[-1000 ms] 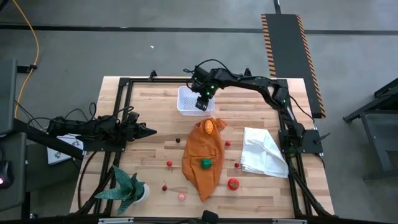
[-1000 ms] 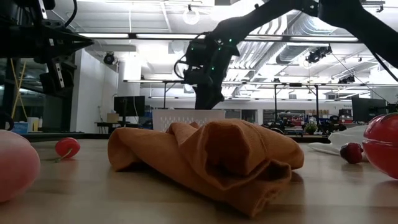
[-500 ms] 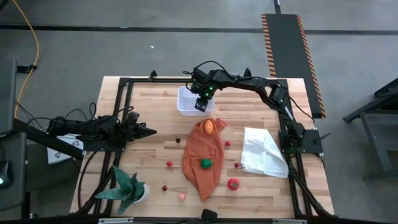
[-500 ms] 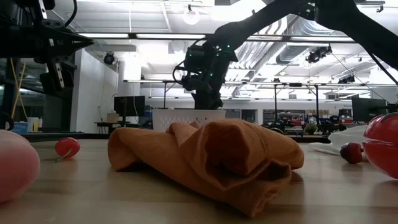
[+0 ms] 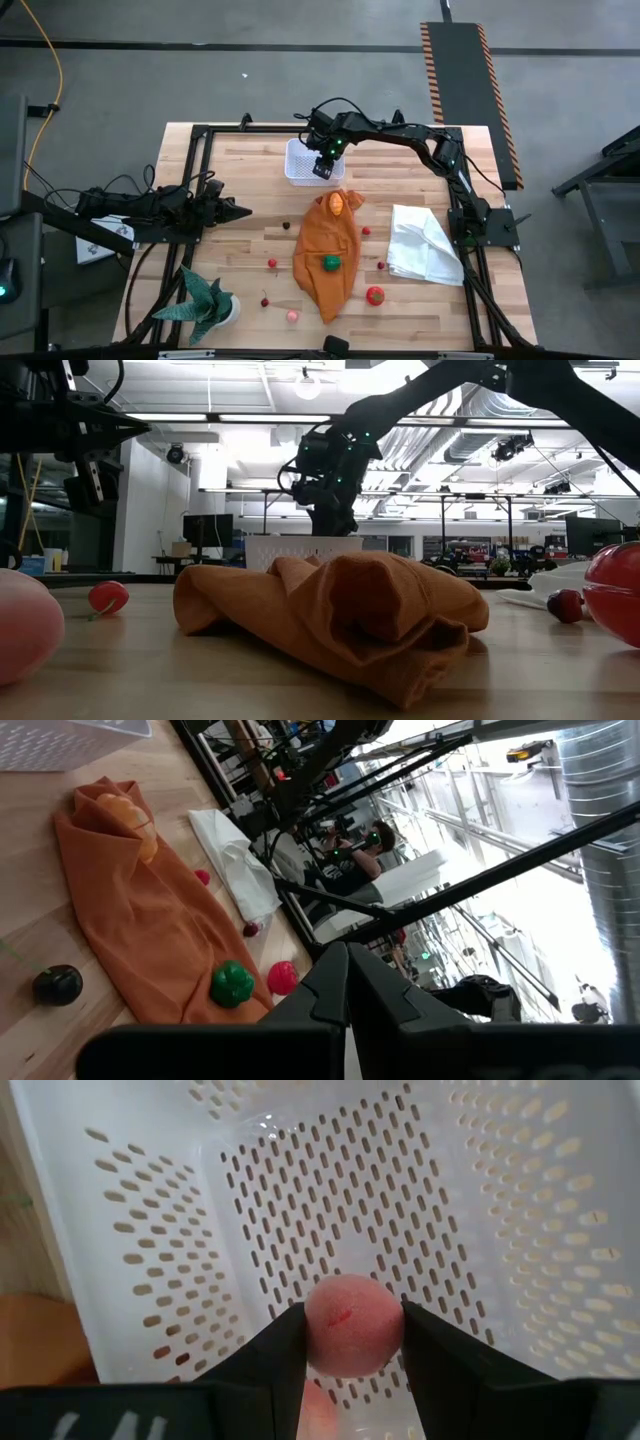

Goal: Pick and placing Produce into tupperware
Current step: Put the top pink peach into the white basket, then put the red raspberry into the white basket

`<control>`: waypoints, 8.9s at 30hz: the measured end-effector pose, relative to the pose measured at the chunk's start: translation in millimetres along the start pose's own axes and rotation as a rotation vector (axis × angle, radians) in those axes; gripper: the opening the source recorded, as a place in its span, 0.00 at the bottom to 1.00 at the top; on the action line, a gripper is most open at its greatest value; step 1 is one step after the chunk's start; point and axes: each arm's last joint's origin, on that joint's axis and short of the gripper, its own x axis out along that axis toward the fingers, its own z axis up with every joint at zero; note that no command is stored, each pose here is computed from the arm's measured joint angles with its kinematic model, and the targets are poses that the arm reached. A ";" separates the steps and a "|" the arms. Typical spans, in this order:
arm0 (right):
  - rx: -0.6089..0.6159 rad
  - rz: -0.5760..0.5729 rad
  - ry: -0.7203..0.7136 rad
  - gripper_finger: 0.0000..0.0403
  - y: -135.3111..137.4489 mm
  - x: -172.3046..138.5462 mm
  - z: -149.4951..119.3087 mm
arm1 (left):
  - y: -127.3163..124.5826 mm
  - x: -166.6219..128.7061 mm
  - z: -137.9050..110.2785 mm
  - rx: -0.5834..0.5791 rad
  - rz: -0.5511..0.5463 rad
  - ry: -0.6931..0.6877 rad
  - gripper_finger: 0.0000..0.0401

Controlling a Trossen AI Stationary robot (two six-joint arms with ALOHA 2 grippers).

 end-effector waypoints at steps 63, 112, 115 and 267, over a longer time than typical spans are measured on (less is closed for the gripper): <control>0.020 -0.051 -0.404 0.42 4.8 -153.9 6.9 | 0.0 0.0 0.0 0.000 0.000 0.000 0.00; -0.090 0.067 -0.908 0.42 88.8 -356.0 -76.5 | 0.0 0.0 0.3 0.000 0.002 -0.008 0.00; -0.139 0.127 -0.904 0.42 108.7 -354.2 -76.7 | -0.2 0.0 0.3 0.000 0.002 -0.008 0.00; 0.251 0.003 0.025 0.42 146.1 -46.6 -199.6 | 0.0 -0.1 -2.0 -0.023 -0.019 0.059 0.00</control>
